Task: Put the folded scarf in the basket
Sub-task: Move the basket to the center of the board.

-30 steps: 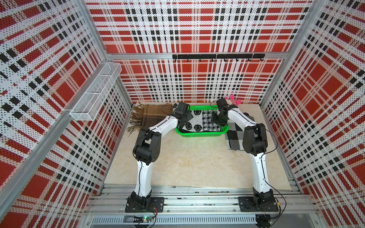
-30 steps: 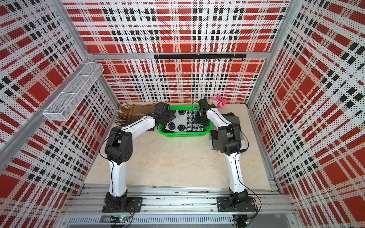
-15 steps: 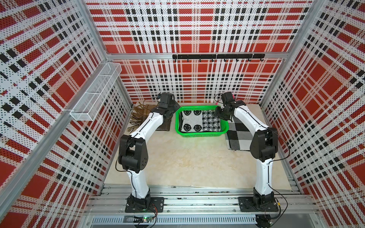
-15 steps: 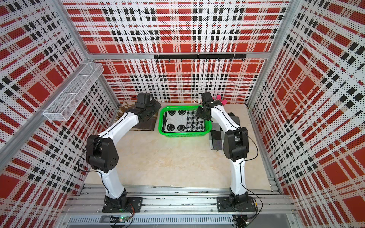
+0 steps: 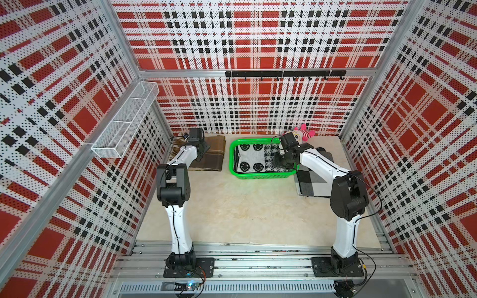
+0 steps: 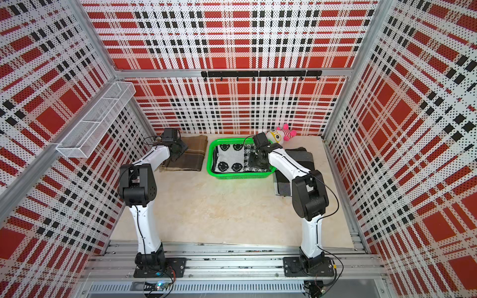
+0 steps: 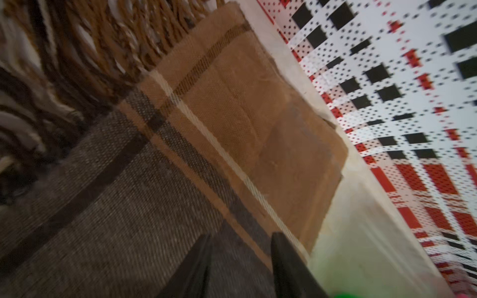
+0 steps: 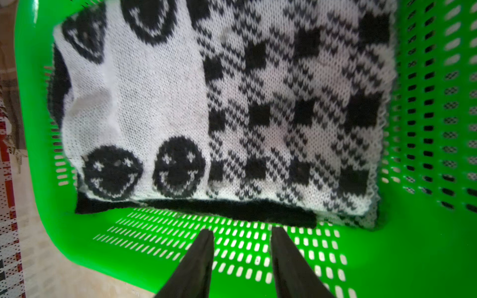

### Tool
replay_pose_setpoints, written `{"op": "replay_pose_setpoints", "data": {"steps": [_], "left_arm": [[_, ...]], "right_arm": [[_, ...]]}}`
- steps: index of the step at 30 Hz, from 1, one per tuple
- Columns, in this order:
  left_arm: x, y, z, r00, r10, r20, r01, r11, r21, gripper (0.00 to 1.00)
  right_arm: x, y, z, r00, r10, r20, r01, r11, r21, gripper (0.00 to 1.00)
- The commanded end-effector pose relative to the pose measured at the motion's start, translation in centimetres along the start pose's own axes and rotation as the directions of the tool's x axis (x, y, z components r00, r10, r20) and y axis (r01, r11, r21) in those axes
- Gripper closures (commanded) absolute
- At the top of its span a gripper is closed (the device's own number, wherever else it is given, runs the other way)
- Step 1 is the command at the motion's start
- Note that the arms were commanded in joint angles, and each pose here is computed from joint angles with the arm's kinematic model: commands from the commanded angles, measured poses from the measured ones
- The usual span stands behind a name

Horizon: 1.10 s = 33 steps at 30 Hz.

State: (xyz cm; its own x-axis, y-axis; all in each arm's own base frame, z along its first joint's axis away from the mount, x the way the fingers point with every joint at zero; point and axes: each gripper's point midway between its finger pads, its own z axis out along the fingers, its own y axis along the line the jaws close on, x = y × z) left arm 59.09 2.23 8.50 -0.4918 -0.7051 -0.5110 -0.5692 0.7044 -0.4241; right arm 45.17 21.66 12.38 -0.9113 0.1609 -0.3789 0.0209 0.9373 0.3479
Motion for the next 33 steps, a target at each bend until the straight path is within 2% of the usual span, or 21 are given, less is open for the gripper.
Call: {"op": "replay_pose_setpoints", "data": {"steps": [1, 6, 11, 20, 33], "left_arm": [[-0.5, 0.9, 2.2, 0.999, 0.054, 0.001, -0.054, 0.998, -0.045, 0.56], [1.9, 3.1, 5.1, 0.996, 0.048, -0.07, -0.056, 0.991, -0.12, 0.56], [5.3, 6.2, 4.4, 0.992, -0.013, -0.127, -0.008, 0.986, -0.166, 0.57], [10.5, 8.4, -1.2, 0.982, -0.09, -0.164, 0.07, 0.99, -0.12, 0.59], [19.7, 8.2, -8.8, 0.961, -0.17, -0.218, 0.163, 0.985, -0.05, 0.61]], "right_arm": [[-1.0, 1.0, -0.7, 0.999, 0.002, 0.037, -0.001, 0.999, -0.044, 0.57], [-0.4, 1.1, 0.0, 1.0, -0.003, 0.018, 0.003, 0.999, -0.04, 0.55], [0.4, 1.3, 0.6, 1.0, -0.004, -0.002, 0.004, 0.999, -0.038, 0.53], [2.9, 1.9, 2.2, 0.996, -0.043, -0.073, 0.041, 0.999, -0.016, 0.51], [9.0, 0.8, 1.7, 0.986, -0.07, -0.151, 0.071, 0.997, 0.0, 0.51]]}}
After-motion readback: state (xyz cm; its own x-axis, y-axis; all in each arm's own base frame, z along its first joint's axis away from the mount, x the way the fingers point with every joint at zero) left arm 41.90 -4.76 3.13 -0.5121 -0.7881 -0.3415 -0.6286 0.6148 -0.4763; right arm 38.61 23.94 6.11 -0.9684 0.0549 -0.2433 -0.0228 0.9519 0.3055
